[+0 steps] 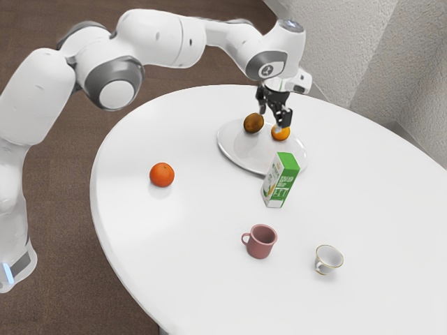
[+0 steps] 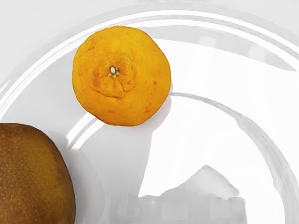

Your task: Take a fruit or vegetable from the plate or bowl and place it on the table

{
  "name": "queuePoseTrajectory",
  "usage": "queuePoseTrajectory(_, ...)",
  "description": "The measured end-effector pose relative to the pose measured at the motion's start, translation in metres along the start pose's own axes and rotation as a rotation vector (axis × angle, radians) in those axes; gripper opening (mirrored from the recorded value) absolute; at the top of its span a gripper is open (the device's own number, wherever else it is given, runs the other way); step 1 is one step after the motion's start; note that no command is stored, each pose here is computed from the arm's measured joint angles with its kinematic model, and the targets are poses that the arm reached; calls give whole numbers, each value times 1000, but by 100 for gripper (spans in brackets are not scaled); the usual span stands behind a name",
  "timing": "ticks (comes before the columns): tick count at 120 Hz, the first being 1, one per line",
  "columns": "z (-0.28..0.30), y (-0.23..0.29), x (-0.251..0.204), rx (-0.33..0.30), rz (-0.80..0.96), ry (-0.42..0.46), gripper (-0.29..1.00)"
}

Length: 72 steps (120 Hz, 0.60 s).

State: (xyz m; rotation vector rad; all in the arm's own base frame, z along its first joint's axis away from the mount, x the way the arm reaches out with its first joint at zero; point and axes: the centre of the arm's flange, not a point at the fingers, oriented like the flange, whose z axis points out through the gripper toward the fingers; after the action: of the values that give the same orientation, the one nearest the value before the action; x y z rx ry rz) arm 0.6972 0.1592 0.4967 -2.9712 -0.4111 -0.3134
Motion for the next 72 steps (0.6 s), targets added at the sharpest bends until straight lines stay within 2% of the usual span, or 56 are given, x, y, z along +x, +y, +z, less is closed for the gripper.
queuePoseTrajectory(72,41,-1,14,-32,-35,73,68)
